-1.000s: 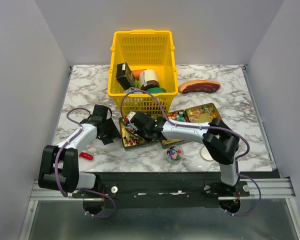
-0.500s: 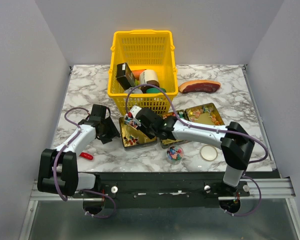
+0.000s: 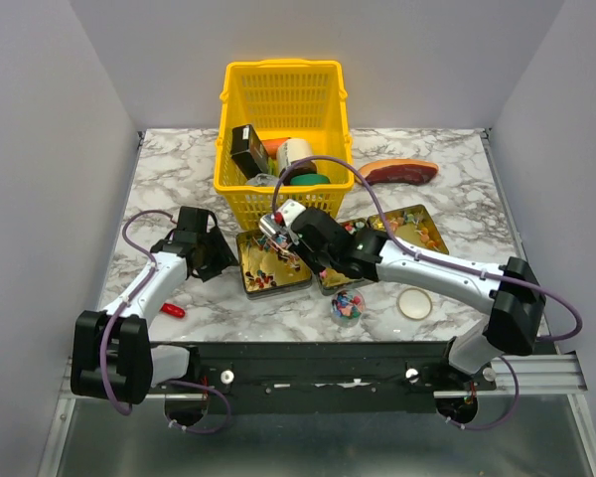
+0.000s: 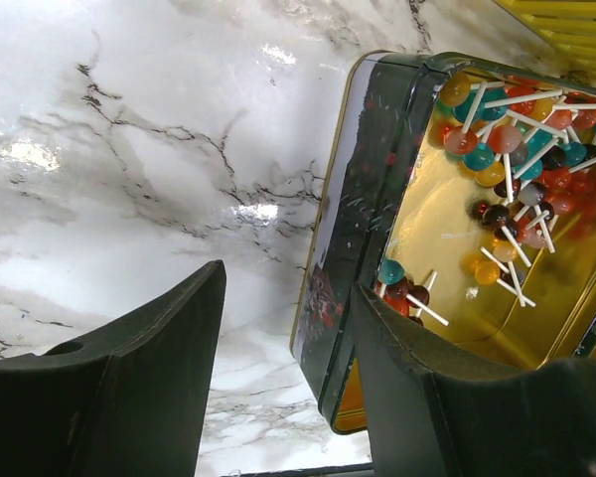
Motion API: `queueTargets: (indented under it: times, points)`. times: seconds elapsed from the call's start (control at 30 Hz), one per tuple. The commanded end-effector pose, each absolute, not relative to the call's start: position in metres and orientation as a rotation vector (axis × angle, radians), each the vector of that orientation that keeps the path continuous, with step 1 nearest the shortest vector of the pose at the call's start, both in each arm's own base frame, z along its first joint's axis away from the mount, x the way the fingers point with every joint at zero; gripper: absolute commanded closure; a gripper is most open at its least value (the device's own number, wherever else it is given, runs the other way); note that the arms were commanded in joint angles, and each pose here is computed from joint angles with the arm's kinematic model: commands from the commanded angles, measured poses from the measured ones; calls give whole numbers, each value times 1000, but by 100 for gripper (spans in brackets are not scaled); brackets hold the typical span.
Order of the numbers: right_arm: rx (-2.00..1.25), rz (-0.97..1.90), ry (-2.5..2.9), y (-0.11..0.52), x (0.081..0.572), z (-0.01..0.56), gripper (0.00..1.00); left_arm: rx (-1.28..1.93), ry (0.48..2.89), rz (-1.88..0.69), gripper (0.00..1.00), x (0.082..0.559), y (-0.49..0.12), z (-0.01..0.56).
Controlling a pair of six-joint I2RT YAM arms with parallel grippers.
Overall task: Pack the candies
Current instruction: Scoop the fake candies from the storage box, then place the fake candies in the packing bottle.
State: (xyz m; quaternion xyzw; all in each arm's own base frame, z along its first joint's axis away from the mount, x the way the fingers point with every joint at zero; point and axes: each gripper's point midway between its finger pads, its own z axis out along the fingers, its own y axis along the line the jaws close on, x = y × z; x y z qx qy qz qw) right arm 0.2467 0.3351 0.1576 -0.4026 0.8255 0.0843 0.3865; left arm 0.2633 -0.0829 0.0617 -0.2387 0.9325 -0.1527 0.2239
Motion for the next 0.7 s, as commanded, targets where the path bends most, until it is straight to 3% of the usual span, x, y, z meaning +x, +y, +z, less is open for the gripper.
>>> queueTargets:
  times: [0.0,0.33,0.67]
  points:
    - [-918,183,2189,311,239,176,99,-649,2559,-419,34,265,-81,62]
    - [-815,74,2384,230,191,160,99,-628,2561,-463,28,269,-87,62]
    - [-683,140,2558,186,141,154,99,-617,2558,-471,25,271,-88,64]
